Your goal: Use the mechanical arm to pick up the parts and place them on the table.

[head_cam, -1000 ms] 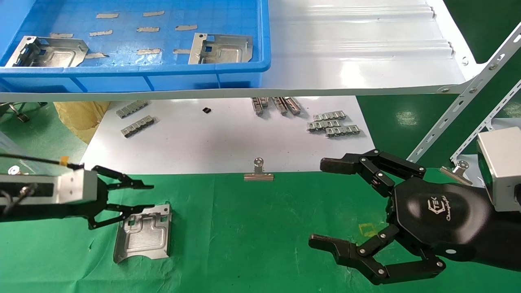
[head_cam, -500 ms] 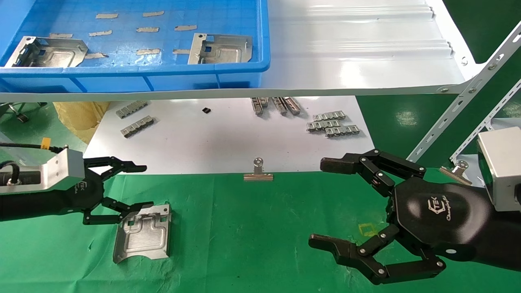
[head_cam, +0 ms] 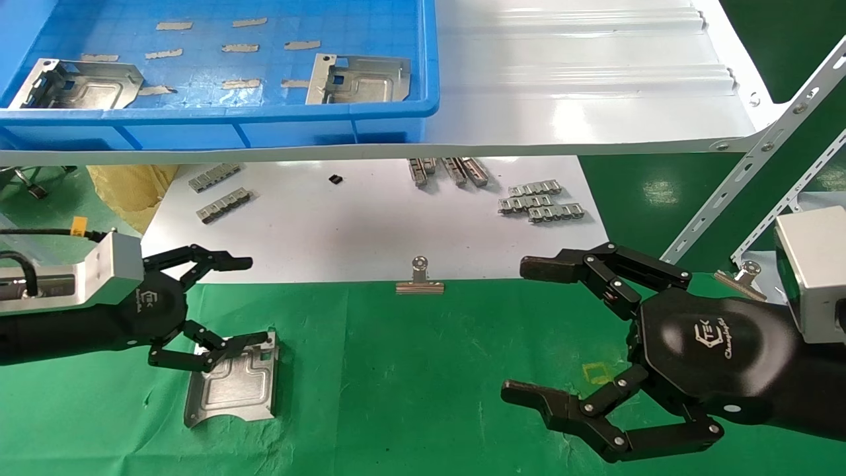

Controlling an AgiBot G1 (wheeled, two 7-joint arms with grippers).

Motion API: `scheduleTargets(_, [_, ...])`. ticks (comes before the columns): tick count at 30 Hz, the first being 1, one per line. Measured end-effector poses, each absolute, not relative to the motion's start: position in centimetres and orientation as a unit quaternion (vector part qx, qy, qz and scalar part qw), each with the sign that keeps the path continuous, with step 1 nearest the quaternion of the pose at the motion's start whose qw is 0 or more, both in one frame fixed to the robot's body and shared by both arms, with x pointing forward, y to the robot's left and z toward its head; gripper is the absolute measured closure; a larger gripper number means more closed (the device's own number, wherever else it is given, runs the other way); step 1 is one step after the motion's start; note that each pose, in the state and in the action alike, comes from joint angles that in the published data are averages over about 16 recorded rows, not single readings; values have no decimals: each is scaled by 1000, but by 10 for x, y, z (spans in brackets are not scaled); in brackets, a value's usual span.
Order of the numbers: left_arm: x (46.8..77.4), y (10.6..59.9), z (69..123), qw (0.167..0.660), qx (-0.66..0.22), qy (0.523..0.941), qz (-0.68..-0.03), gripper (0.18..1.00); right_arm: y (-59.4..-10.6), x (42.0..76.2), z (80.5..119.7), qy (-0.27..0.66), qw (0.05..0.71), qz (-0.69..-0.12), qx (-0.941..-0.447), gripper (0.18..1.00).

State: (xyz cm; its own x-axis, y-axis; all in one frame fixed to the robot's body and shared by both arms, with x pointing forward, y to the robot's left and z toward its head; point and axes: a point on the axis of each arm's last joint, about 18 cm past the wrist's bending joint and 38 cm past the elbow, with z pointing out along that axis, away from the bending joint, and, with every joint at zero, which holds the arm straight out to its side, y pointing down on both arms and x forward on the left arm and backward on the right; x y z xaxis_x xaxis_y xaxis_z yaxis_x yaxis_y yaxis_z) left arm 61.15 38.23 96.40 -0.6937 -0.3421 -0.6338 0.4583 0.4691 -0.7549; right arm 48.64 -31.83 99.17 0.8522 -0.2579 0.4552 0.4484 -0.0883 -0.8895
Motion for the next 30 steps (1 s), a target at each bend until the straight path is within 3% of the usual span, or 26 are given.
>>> scheduleTargets(7, [602, 369, 968, 374, 44, 749, -545, 202, -318, 486, 992, -69, 672, -263, -689, 178])
scheduleTargets(30, [543, 329, 984, 309, 73, 712, -626, 183, -318, 486, 992, -69, 672, -263, -689, 178])
